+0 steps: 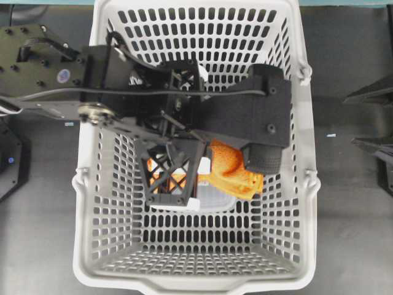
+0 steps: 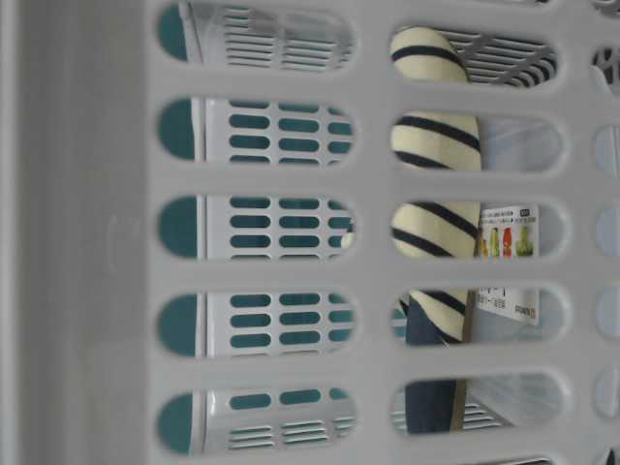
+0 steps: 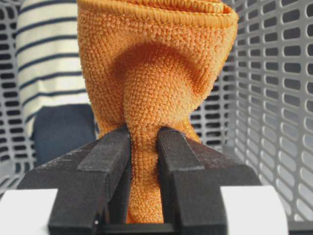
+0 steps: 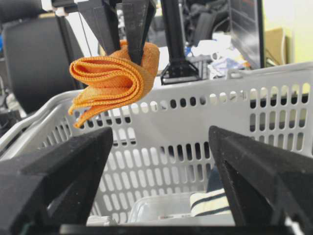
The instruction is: Pick up the orange cloth from the shopping basket with the left arm.
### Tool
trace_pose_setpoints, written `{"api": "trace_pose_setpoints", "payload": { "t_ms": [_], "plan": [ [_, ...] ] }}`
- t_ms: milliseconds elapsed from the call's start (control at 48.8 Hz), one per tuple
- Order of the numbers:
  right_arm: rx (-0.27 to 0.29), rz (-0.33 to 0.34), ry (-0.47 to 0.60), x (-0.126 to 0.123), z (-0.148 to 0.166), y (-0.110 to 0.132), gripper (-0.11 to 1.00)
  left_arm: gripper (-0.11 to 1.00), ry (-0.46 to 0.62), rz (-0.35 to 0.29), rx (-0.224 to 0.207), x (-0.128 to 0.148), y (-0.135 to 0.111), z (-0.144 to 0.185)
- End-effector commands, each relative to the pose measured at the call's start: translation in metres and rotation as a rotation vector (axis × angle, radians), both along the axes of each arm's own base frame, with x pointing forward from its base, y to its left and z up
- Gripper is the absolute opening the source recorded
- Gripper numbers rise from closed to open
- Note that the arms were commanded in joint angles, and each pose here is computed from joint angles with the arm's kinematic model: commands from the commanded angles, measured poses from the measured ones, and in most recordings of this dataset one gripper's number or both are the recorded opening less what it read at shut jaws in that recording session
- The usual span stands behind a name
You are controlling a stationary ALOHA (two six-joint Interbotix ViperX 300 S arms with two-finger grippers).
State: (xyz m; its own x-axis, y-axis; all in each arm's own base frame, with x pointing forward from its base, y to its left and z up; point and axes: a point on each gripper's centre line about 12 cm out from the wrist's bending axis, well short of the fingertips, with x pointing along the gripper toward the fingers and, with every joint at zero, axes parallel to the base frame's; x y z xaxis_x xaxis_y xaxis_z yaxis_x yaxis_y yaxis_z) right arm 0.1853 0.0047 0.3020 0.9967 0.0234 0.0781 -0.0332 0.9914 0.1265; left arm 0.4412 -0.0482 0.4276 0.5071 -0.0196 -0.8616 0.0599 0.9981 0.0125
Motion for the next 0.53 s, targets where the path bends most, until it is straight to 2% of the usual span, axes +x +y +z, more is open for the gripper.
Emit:
{"api": "trace_pose_setpoints", "payload": {
  "t_ms": [0, 512],
  "plan": [
    [0.005, 0.0, -0.004, 0.0006, 0.0017, -0.0001, 0.76, 0.13, -0.048, 0.011, -0.002, -0.0051, 0.0057, 0.0173],
    [0.005, 0.0, -0.008, 0.0003, 0.0022, -0.0001, 0.76, 0.13, -0.04, 0.021, -0.002, -0.0065, 0.0099, 0.0165]
  ]
}}
